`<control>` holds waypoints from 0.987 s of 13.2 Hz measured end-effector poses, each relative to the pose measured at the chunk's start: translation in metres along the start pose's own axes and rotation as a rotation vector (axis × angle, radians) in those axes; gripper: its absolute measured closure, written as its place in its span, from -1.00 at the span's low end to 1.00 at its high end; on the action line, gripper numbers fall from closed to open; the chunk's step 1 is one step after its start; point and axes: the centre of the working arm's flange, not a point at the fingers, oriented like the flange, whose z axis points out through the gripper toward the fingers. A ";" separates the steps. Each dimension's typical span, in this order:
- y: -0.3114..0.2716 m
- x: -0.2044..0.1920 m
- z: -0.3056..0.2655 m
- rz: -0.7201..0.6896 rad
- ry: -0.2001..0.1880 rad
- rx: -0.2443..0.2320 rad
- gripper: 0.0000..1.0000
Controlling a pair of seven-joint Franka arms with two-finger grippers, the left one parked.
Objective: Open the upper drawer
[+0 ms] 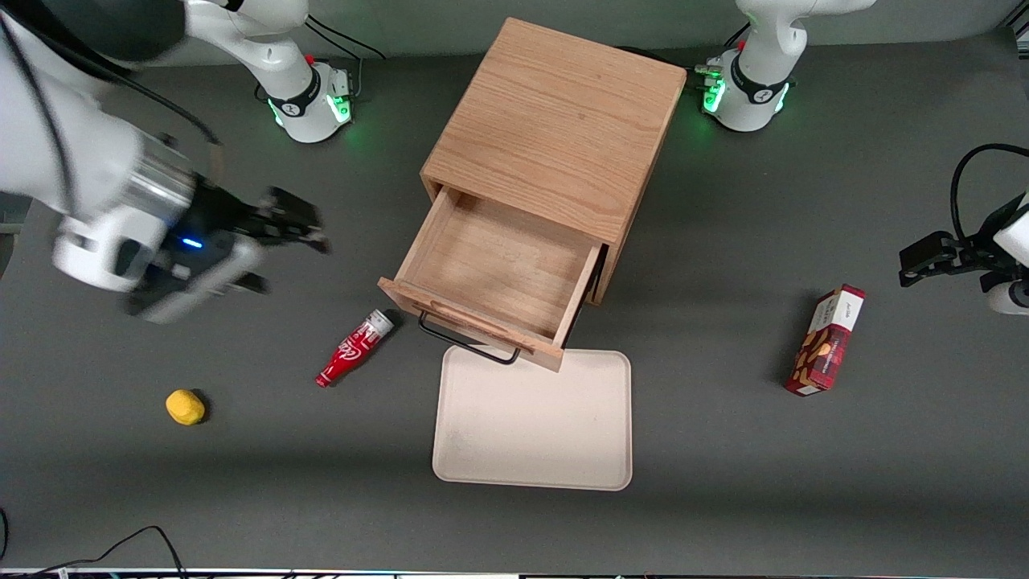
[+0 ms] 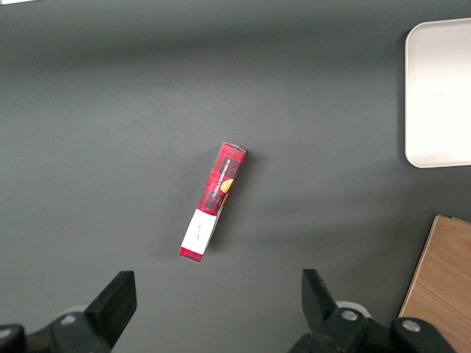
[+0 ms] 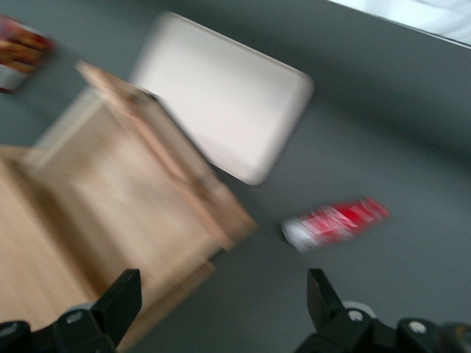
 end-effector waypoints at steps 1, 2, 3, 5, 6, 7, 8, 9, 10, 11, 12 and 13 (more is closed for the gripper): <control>0.031 -0.017 -0.017 0.061 -0.015 -0.089 -1.00; 0.060 -0.030 -0.025 0.103 -0.032 -0.165 -1.00; 0.083 -0.038 -0.027 0.108 -0.050 -0.219 -1.00; 0.120 -0.057 -0.031 0.083 -0.051 -0.237 -1.00; 0.137 -0.071 -0.036 0.104 -0.013 -0.206 -1.00; 0.156 -0.089 -0.040 0.146 0.030 -0.165 -1.00; 0.173 -0.107 -0.040 0.201 0.059 -0.139 -1.00; 0.183 -0.122 -0.037 0.278 0.071 -0.122 -1.00; 0.184 -0.129 -0.034 0.364 0.077 -0.112 -1.00; 0.178 -0.131 -0.029 0.443 0.081 -0.106 -1.00; 0.169 -0.130 -0.025 0.493 0.090 -0.103 -1.00; 0.161 -0.129 -0.021 0.511 0.100 -0.102 -1.00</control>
